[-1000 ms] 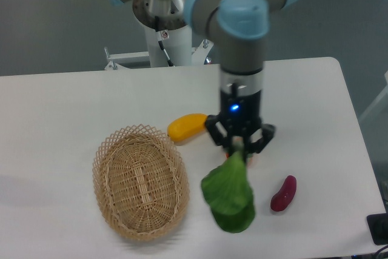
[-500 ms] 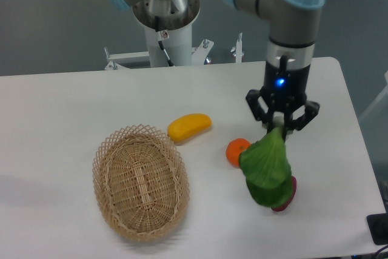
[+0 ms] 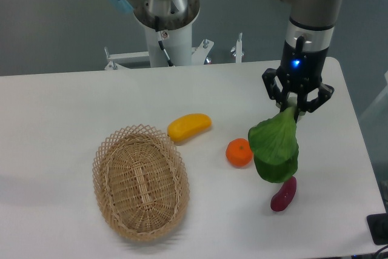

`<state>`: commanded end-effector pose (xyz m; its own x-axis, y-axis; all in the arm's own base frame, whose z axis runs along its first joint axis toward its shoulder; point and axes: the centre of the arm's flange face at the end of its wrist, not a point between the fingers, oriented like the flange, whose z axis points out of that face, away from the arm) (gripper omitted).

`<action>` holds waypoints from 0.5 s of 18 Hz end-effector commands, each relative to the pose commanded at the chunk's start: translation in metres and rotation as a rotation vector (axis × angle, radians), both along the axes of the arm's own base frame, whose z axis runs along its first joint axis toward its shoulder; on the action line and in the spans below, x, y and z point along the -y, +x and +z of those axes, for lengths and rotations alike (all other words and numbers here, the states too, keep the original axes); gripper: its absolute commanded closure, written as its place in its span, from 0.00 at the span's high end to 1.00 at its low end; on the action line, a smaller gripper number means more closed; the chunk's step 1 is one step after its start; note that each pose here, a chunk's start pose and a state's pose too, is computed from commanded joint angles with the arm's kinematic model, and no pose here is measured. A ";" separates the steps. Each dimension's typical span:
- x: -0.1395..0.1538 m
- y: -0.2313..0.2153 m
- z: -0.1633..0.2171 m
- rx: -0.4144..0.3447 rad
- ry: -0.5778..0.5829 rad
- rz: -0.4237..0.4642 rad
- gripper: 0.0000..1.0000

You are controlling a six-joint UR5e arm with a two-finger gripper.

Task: Pick up the green vegetable from the basket
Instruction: 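Carry the held bok choy away from the basket and hold it raised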

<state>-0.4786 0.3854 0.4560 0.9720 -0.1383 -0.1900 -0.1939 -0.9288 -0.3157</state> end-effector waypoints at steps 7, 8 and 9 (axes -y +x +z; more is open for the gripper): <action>0.002 -0.002 0.001 -0.001 0.001 0.006 0.25; 0.002 -0.002 0.001 -0.001 0.001 0.006 0.25; 0.002 -0.002 0.001 -0.001 0.001 0.006 0.25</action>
<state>-0.4805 0.3832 0.4567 0.9726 -0.1323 -0.1910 -0.1885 -0.9297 -0.3163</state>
